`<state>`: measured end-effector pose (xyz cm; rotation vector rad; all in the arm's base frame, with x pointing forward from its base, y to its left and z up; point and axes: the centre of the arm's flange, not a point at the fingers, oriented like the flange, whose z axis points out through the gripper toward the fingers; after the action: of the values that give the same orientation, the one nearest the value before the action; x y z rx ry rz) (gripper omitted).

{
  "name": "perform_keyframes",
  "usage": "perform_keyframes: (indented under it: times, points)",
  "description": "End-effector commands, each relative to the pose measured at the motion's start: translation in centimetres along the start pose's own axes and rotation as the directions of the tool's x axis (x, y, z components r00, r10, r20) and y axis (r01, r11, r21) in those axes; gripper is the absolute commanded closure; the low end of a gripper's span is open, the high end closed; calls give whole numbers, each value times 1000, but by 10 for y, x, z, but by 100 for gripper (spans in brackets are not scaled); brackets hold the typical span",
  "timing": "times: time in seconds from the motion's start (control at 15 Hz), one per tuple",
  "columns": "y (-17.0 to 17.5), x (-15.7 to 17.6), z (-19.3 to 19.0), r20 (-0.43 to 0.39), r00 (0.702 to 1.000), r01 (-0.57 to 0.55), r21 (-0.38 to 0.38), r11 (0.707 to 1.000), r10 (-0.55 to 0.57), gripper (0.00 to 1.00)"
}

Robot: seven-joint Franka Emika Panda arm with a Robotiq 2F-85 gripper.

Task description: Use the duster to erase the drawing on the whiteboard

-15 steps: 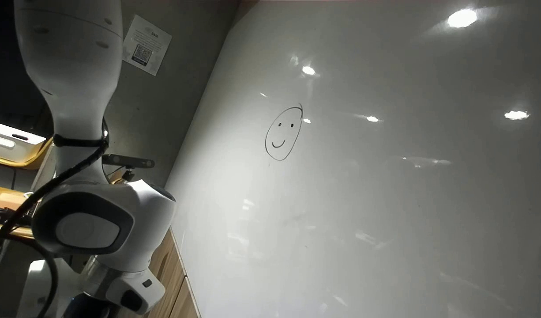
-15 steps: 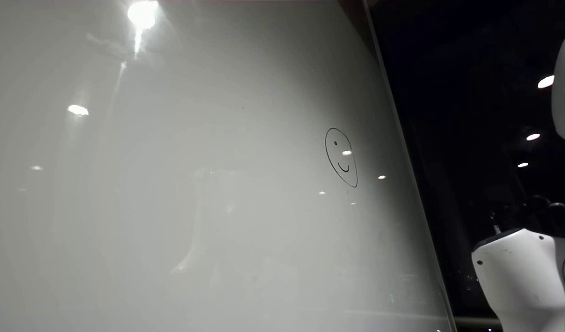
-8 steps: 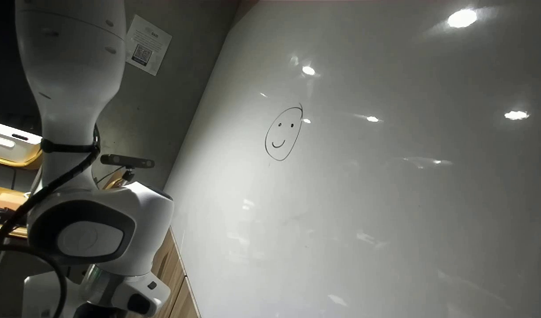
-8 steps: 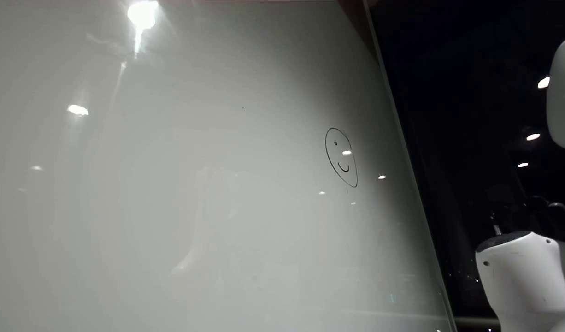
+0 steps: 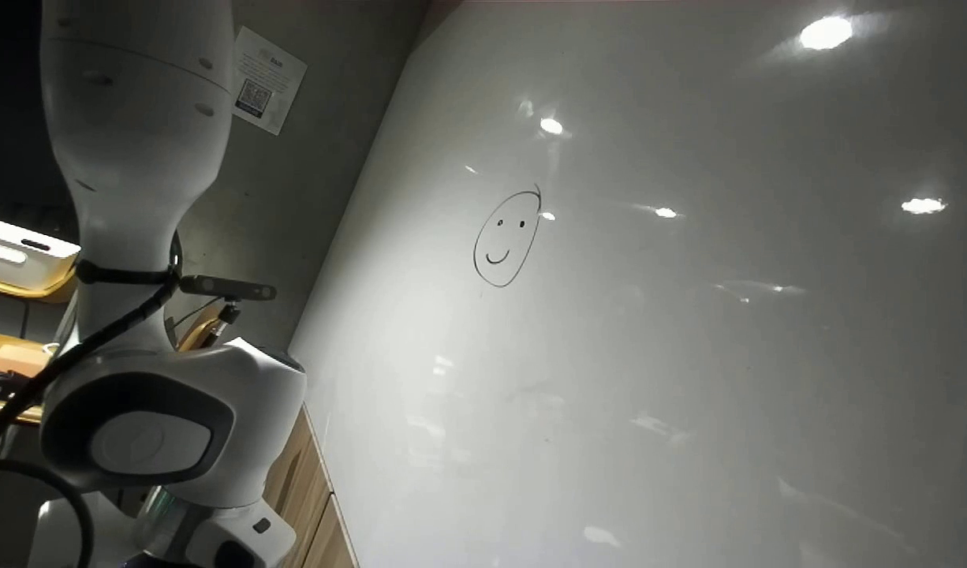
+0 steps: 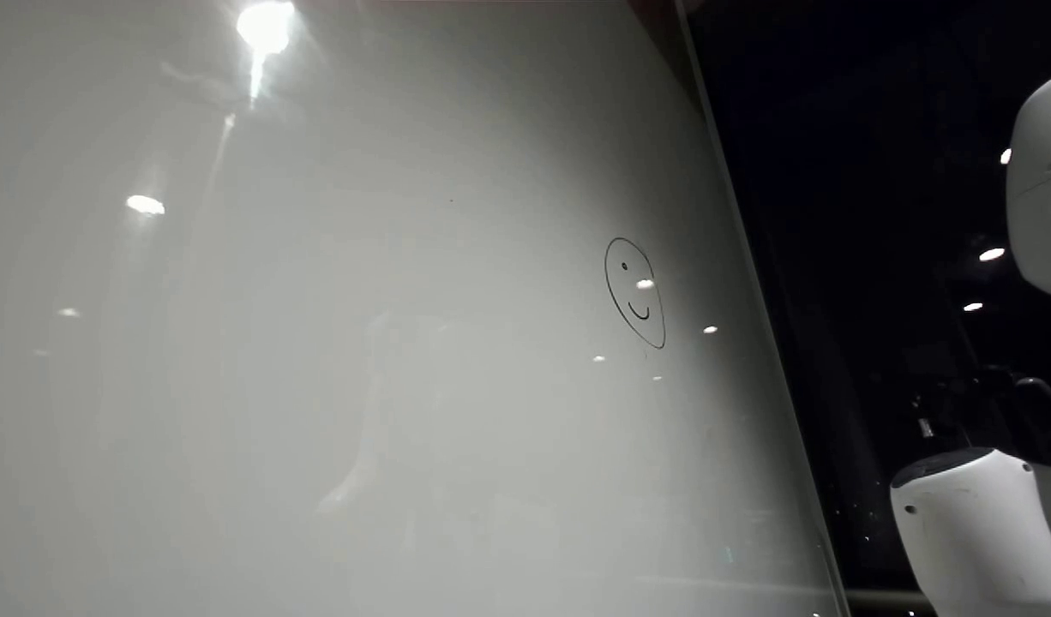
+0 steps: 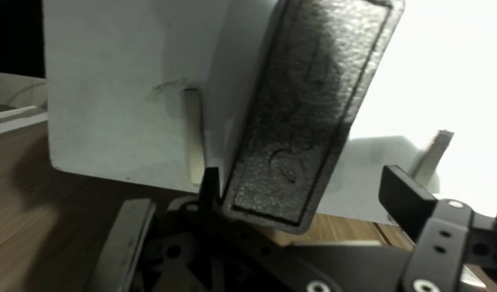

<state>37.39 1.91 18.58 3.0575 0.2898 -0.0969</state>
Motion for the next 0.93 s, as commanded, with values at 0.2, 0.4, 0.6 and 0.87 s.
perform_keyframes:
  times: [0.2, 0.4, 0.6, 0.87]
  points:
    - [-24, -37, -25, -26, 1000, -5, 16, 1000, 5, 0]
    - [-11, -32, -28, -45, 999, -5, -3, 1000, 5, 0]
    - [8, -29, -27, -41, 999, -10, -10, 1000, 10, 0]
    - [10, -39, -22, -9, 999, -38, 15, 999, 38, 0]
